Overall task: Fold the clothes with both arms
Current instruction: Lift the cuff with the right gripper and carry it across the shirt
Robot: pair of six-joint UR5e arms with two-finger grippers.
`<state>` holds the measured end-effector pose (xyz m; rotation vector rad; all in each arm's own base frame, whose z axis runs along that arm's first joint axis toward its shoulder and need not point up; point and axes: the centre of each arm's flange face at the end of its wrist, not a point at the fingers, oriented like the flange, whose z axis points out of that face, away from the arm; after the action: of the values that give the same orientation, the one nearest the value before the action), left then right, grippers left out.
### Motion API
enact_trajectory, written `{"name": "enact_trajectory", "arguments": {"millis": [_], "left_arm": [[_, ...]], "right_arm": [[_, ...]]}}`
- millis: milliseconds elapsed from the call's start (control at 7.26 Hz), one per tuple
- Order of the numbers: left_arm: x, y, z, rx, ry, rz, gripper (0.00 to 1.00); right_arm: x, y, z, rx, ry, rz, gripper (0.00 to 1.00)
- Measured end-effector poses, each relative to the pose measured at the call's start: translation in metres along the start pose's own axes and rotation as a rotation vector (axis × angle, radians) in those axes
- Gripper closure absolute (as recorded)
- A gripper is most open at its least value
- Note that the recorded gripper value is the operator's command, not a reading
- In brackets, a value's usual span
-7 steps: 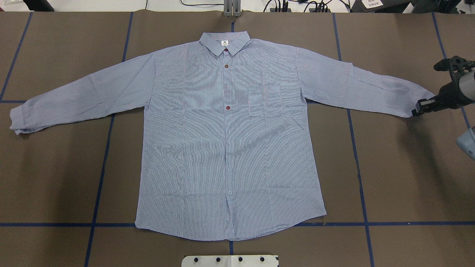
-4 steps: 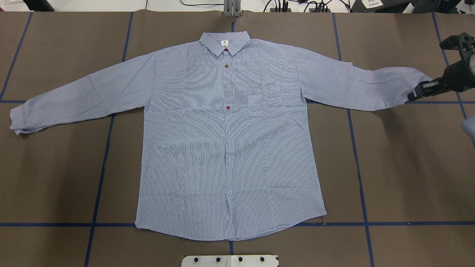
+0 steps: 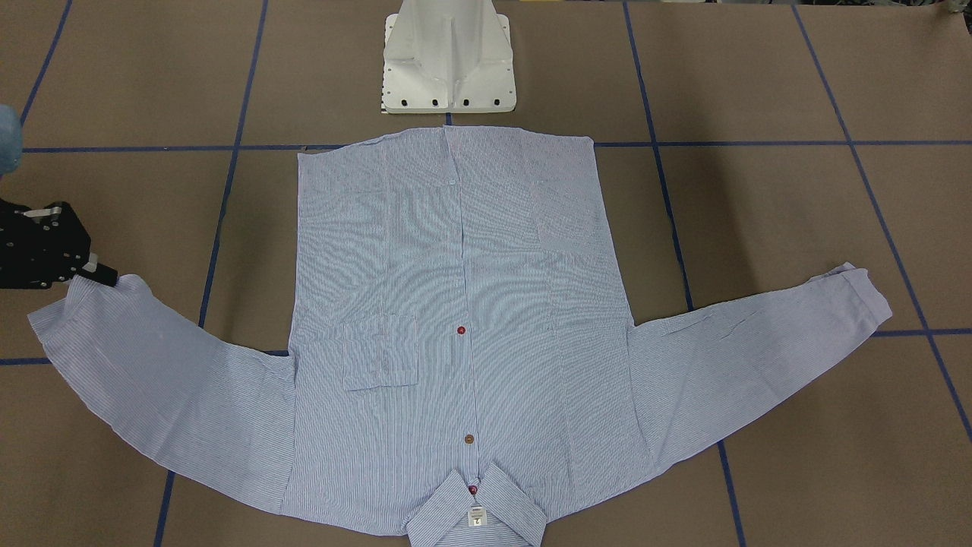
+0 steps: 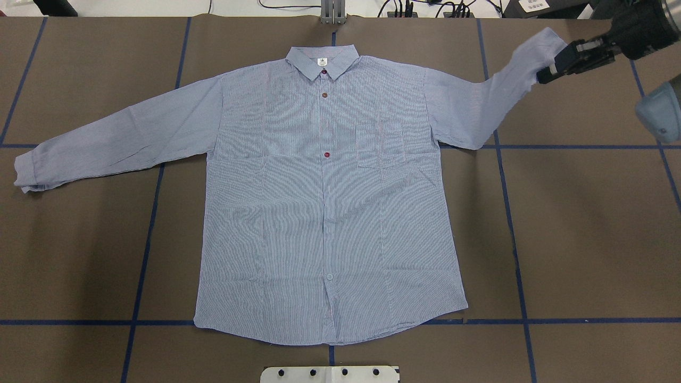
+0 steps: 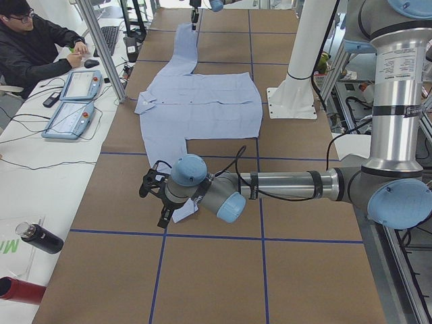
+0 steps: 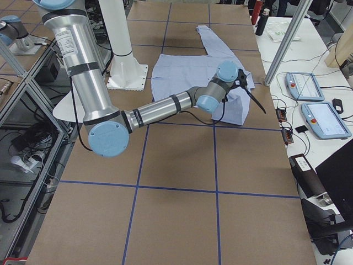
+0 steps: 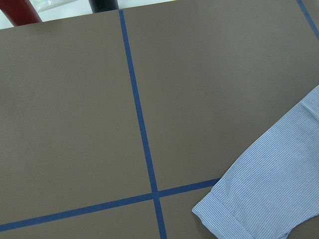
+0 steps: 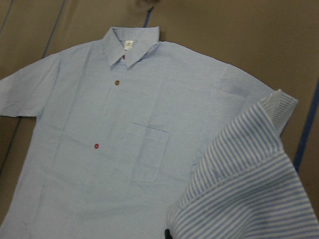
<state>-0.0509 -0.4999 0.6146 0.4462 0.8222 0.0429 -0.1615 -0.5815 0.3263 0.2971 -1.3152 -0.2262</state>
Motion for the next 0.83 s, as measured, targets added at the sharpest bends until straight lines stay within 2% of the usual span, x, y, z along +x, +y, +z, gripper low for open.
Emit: {"name": "enact_trajectory", "arguments": {"millis": [138, 275, 551, 826], "left_arm": [[0.000, 0.000, 0.000, 0.000, 0.000, -0.001, 0.00], [0.000, 0.000, 0.000, 0.000, 0.000, -0.001, 0.00], [-0.001, 0.001, 0.001, -0.003, 0.000, -0.004, 0.00], [-0.002, 0.002, 0.002, -0.006, 0.000, -0.007, 0.00]], "right_arm": [[-0.043, -0.016, 0.014, -0.007, -0.033, -0.008, 1.00], [-0.080, -0.025, 0.041, -0.009, -0.043, -0.033, 1.00], [-0.141, -0.037, 0.097, 0.001, -0.045, -0.085, 1.00], [-0.190, -0.060, 0.142, 0.016, -0.042, -0.084, 1.00]]}}
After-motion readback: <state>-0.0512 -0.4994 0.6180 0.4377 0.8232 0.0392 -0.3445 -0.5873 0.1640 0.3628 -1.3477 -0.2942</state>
